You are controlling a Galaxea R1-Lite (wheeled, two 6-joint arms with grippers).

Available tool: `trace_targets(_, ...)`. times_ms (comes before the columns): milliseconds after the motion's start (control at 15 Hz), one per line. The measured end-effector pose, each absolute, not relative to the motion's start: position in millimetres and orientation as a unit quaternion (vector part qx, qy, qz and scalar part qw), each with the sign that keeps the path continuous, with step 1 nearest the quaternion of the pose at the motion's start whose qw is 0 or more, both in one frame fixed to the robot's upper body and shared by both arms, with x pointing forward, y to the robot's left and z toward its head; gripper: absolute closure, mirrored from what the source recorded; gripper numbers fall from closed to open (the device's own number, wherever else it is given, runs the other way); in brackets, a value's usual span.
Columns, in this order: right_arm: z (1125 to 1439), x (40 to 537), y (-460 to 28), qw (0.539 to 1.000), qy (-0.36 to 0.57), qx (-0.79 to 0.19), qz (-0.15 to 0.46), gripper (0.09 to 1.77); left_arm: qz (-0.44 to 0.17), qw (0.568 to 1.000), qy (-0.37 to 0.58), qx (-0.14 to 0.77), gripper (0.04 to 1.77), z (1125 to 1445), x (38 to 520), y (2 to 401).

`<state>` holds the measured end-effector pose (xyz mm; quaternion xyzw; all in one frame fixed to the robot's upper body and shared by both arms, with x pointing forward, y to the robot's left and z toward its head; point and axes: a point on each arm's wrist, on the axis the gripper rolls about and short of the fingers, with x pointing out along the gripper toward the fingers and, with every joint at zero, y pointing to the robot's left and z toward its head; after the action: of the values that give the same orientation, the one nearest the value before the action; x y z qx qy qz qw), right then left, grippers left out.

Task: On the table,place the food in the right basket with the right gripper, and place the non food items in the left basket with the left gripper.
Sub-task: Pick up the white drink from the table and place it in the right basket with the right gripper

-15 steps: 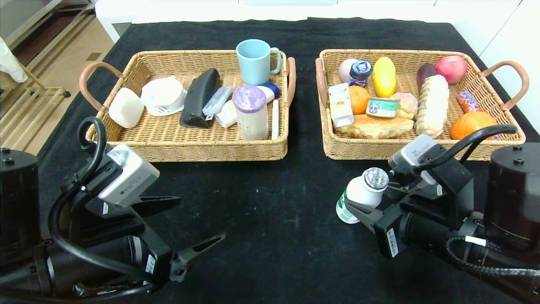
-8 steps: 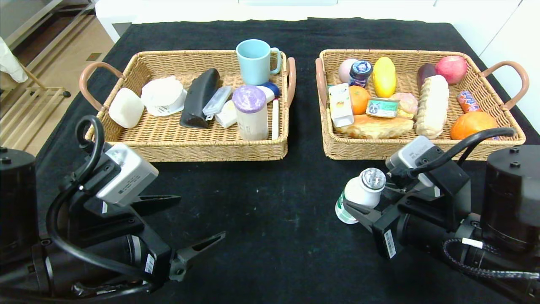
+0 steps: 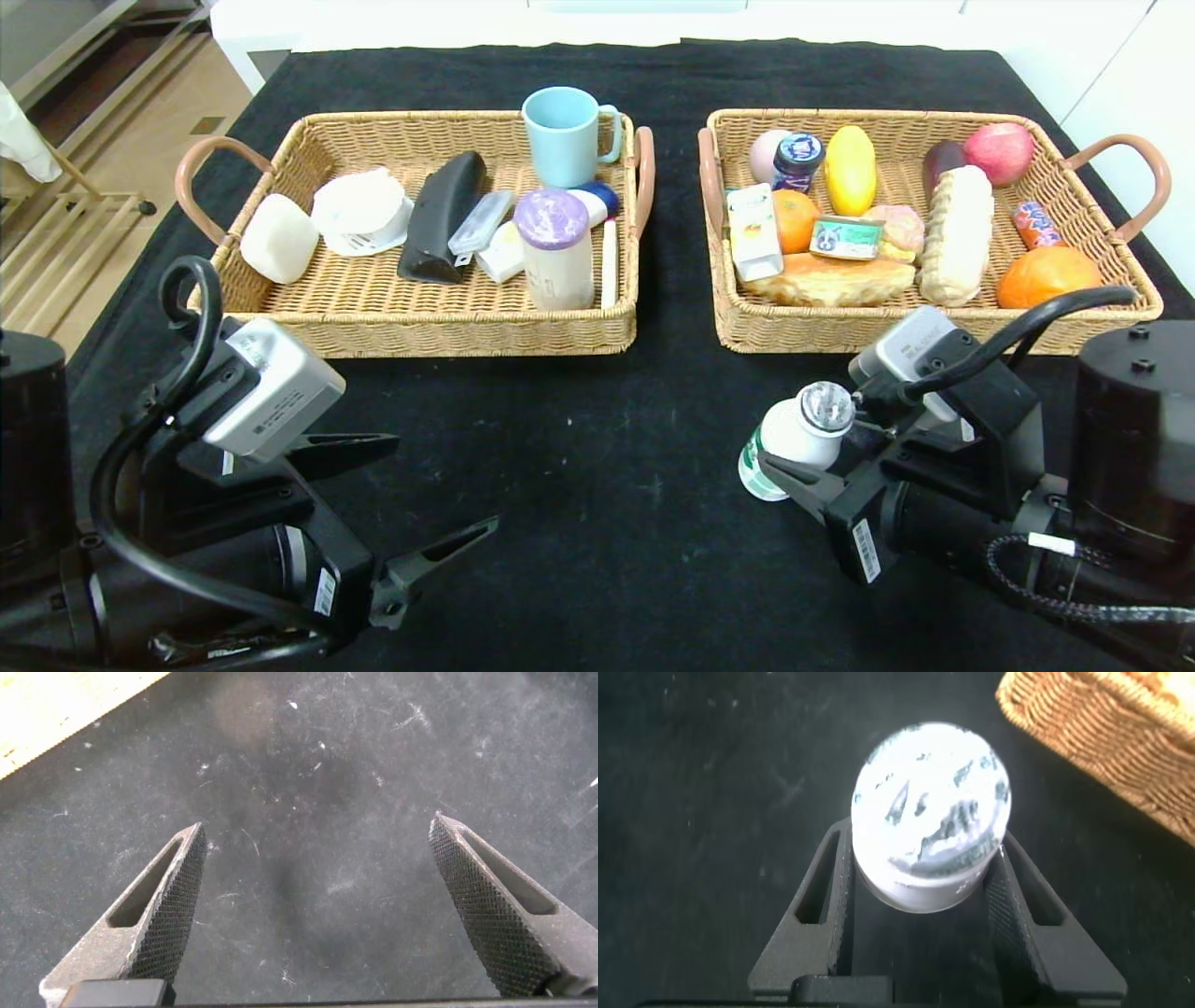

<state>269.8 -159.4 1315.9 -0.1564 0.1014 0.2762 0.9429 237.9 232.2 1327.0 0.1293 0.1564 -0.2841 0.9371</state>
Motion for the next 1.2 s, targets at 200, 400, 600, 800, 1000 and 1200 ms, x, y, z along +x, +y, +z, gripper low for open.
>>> trace_targets(200,1331.5,262.4,-164.5,0.946,0.085,-0.173,0.262,0.99,-0.283,0.939,0.151,0.128,0.09,1328.8,237.0,232.9)
trace_targets(400,1358.9,263.6,-169.7,0.955,0.058,-0.158,0.244,0.99,-0.282,0.939,0.149,0.127,0.09,1329.8,236.1,233.6)
trace_targets(600,1386.7,275.1,-187.0,0.967,0.038,-0.153,0.198,0.99,-0.282,0.940,0.147,0.125,0.09,1330.7,235.4,234.2)
trace_targets(800,1405.4,289.4,-213.8,0.978,0.018,-0.157,0.134,0.99,-0.283,0.939,0.149,0.126,0.09,1330.2,235.3,234.1)
trace_targets(1000,1425.3,299.8,-243.5,0.984,-0.005,-0.159,0.074,0.99,-0.283,0.939,0.148,0.125,0.09,1330.4,235.3,234.2)
trace_targets(1200,1438.0,312.0,-266.3,0.986,-0.018,-0.163,0.020,0.99,-0.284,0.939,0.149,0.126,0.09,1329.7,235.2,234.1)
